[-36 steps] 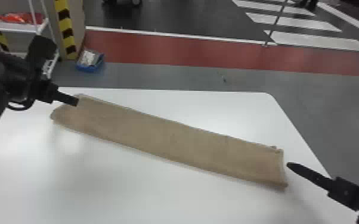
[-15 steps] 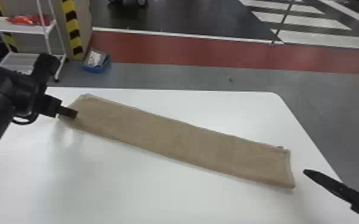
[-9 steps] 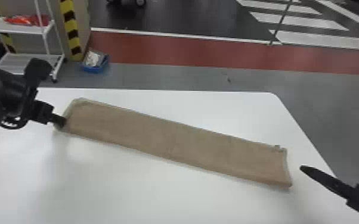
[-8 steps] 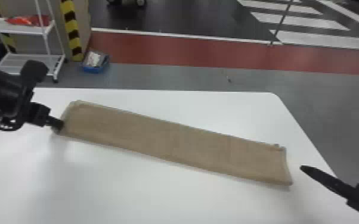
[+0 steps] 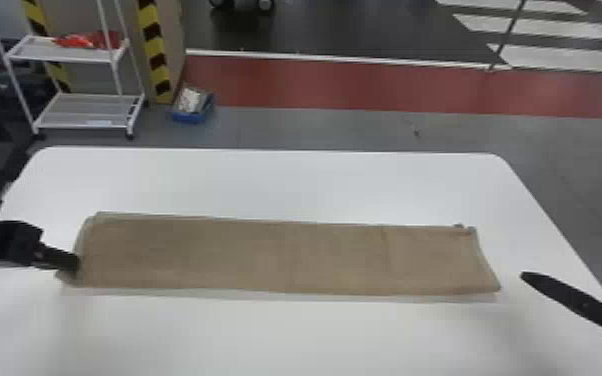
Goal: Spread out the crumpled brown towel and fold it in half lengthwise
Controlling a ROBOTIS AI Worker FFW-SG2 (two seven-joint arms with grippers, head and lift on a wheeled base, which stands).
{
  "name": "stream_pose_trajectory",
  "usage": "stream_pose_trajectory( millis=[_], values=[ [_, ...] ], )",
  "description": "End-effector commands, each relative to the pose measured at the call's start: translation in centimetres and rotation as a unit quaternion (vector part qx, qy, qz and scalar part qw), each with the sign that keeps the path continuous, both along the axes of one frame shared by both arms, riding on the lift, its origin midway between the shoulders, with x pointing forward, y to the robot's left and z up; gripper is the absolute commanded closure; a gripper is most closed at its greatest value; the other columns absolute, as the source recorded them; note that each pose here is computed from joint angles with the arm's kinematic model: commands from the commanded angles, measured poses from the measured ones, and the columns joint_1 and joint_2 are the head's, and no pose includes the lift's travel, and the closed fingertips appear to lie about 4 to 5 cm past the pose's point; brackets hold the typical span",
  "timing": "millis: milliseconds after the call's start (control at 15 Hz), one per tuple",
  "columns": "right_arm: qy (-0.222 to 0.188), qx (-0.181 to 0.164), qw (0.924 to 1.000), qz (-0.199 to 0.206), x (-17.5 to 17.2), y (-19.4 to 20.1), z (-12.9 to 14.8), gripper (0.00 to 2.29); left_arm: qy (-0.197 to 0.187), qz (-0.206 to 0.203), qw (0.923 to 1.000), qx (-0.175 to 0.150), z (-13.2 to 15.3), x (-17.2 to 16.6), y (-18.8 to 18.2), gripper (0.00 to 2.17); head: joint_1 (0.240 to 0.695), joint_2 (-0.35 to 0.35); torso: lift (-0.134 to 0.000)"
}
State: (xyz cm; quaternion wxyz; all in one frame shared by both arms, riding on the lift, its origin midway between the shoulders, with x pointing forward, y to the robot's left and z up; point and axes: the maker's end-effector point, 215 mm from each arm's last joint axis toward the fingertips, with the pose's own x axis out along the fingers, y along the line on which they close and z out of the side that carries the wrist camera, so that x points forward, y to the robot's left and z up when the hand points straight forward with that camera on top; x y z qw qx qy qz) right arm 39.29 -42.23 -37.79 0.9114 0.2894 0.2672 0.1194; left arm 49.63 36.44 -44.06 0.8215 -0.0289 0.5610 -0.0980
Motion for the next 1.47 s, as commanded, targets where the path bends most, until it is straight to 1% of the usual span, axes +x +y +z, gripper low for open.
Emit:
stream_pose_trajectory(
  millis=[0, 67, 133, 200, 267, 333, 467, 600, 733, 800, 933, 1000, 1067, 1133, 1267, 1400],
  values=[
    [-0.004, 0.001, 0.9999, 0.01, 0.8, 1.0, 0.3, 0.25, -0.009, -0.004, 0.9999, 0.006, 0.5, -1.3, 0.8, 1.72, 0.695, -0.078, -0.123],
    [-0.006, 0.0, 0.9999, 0.013, 1.1, 1.2, 0.4, 0.25, -0.013, -0.004, 0.9999, 0.006, 0.5, -1.5, 0.8, 1.69, 0.695, -0.069, -0.123],
    [-0.008, 0.0, 0.9999, 0.014, 1.4, 1.4, 0.6, 0.25, -0.018, 0.0, 0.9998, 0.008, 0.6, -1.8, 1.2, 1.35, 0.695, -0.063, -0.123],
    [-0.009, -0.001, 0.9998, 0.016, 1.5, 1.5, 0.6, 0.25, -0.027, -0.003, 0.9996, 0.008, 1.0, -1.8, 0.8, 0.8, 0.695, -0.051, -0.123],
    [-0.009, 0.001, 0.9998, 0.016, 1.7, 1.6, 0.7, 0.25, -0.033, -0.007, 0.9994, 0.011, 1.4, -1.9, 0.6, 0.38, 0.695, -0.046, -0.123],
    [-0.008, 0.0, 0.9999, 0.014, 1.8, 1.5, 0.5, 0.25, -0.04, -0.011, 0.9991, 0.011, 1.7, -1.8, 0.2, 0.02, 0.695, -0.044, -0.123],
    [-0.011, -0.003, 0.9998, 0.017, 2.3, 1.5, 0.8, 0.25, -0.056, -0.016, 0.9983, 0.007, 2.6, -1.4, -0.7, 0.01, 0.695, -0.046, -0.123],
    [-0.015, -0.006, 0.9997, 0.017, 2.9, 1.5, 1.4, 0.25, -0.065, -0.019, 0.9977, 0.009, 3.2, -1.1, -1.0, 0.02, 0.695, -0.059, -0.123],
    [-0.01, -0.019, 0.9995, 0.025, 3.6, 1.7, 1.5, 0.25, -0.076, -0.021, 0.9968, 0.009, 3.9, -0.8, -1.4, 0.02, 0.695, -0.064, -0.123],
    [-0.005, -0.025, 0.9995, 0.02, 3.9, 1.2, 1.4, 0.25, -0.082, -0.019, 0.9964, 0.012, 4.2, -0.7, -1.4, 0.02, 0.695, -0.066, -0.123],
    [0.018, -0.05, 0.9984, 0.017, 4.8, 0.5, 0.4, 0.23, -0.094, -0.011, 0.9955, 0.007, 4.6, -0.6, -1.8, 0.02, 0.695, -0.071, -0.123],
    [0.024, -0.057, 0.998, 0.016, 5.1, 0.3, 0.1, 0.23, -0.101, -0.009, 0.9948, 0.011, 4.9, -0.4, -2.0, 0.03, 0.695, -0.073, -0.123],
    [0.025, -0.06, 0.9977, 0.019, 5.7, 0.3, 0.1, 0.23, -0.102, 0.003, 0.9948, 0.005, 4.4, -0.8, -2.1, 0.03, 0.695, -0.076, -0.123],
    [0.026, -0.057, 0.9978, 0.02, 6.1, 0.3, 0.1, 0.23, -0.112, 0.009, 0.9936, -0.005, 4.8, -0.5, -3.0, 0.03, 0.695, -0.079, -0.123],
    [0.022, -0.062, 0.9975, 0.028, 7.2, 0.5, 0.8, 0.23, -0.117, 0.022, 0.9929, -0.006, 4.5, -0.4, -3.4, 0.03, 0.695, -0.086, -0.123],
    [0.022, -0.066, 0.9969, 0.036, 7.7, 0.9, 0.9, 0.23, -0.116, 0.028, 0.9928, -0.006, 4.1, -0.6, -3.8, 0.03, 0.695, -0.095, -0.123]
  ],
)
